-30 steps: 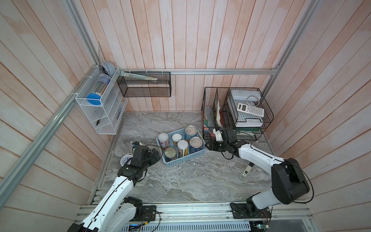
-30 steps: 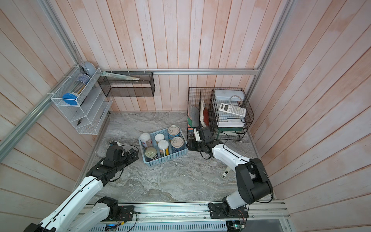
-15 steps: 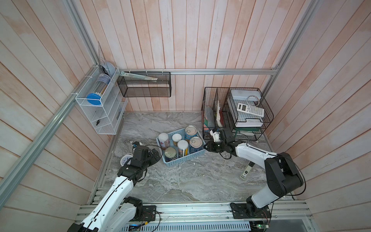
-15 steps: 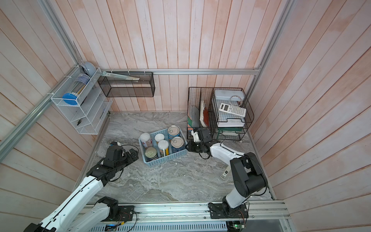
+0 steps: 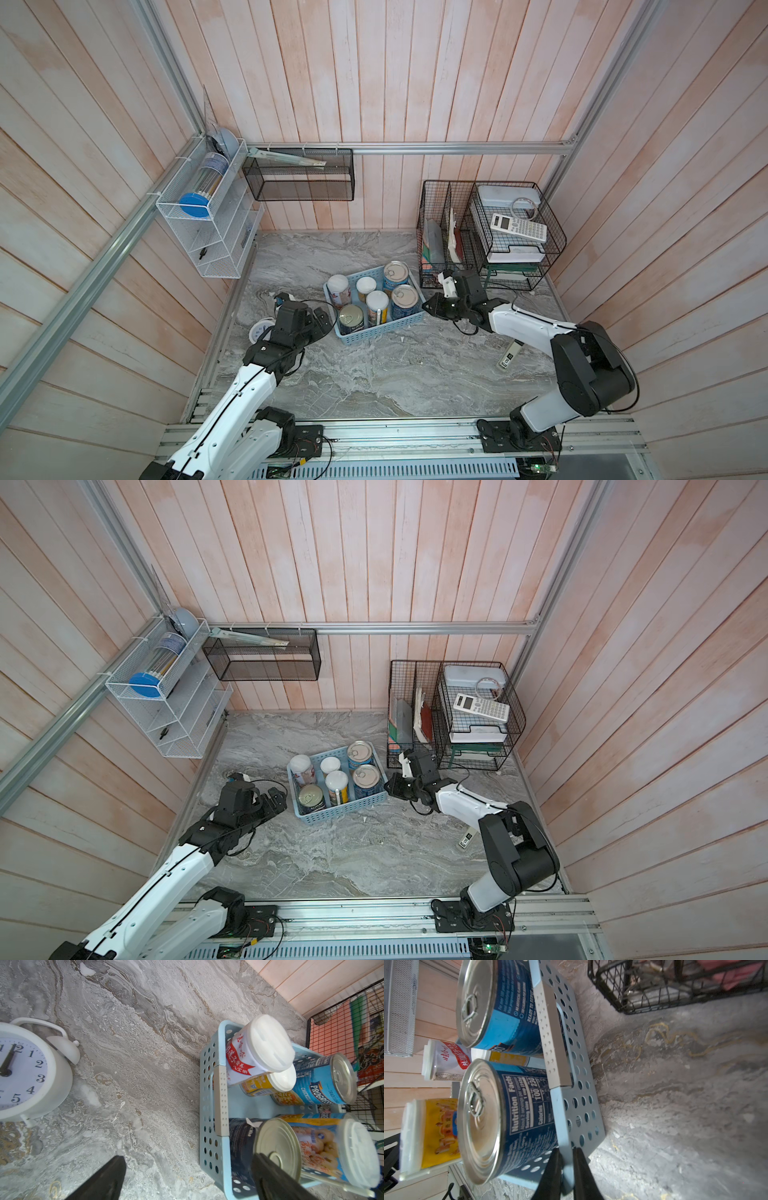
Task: Put the canned food in the basket
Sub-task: Adjust the basket at the center of the board.
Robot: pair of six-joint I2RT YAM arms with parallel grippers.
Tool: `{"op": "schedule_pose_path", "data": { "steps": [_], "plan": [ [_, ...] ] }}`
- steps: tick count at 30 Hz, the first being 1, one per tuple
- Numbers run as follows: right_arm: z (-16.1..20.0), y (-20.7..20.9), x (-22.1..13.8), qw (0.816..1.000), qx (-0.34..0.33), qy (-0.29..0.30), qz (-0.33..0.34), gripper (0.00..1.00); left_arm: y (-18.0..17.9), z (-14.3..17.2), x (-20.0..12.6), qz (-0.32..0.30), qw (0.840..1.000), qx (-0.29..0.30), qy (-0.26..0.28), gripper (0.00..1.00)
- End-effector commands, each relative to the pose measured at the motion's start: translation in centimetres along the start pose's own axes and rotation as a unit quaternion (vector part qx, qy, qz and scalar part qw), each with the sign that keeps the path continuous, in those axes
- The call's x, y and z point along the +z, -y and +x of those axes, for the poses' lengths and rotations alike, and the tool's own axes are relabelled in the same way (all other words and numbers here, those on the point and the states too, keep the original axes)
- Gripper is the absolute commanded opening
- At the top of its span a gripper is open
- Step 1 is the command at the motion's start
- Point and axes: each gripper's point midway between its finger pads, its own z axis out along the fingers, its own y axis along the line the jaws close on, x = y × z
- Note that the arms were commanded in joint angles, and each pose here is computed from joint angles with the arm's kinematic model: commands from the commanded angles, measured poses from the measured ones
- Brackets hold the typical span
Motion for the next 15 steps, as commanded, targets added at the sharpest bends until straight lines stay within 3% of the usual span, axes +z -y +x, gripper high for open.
{"op": "schedule_pose_path", "data": {
  "steps": [1,15],
  "plan": [
    [4.7,0.0,0.3,0.998,0.026,-0.049,-0.003,0.05,0.2,0.0,0.1,0.009,1.000,0.007,0.004,1.00],
    [10.2,-2.8,0.1,0.996,0.066,-0.056,-0.024,0.02,0.4,0.1,-0.2,0.022,1.000,0.005,0.008,1.00]
  ]
}}
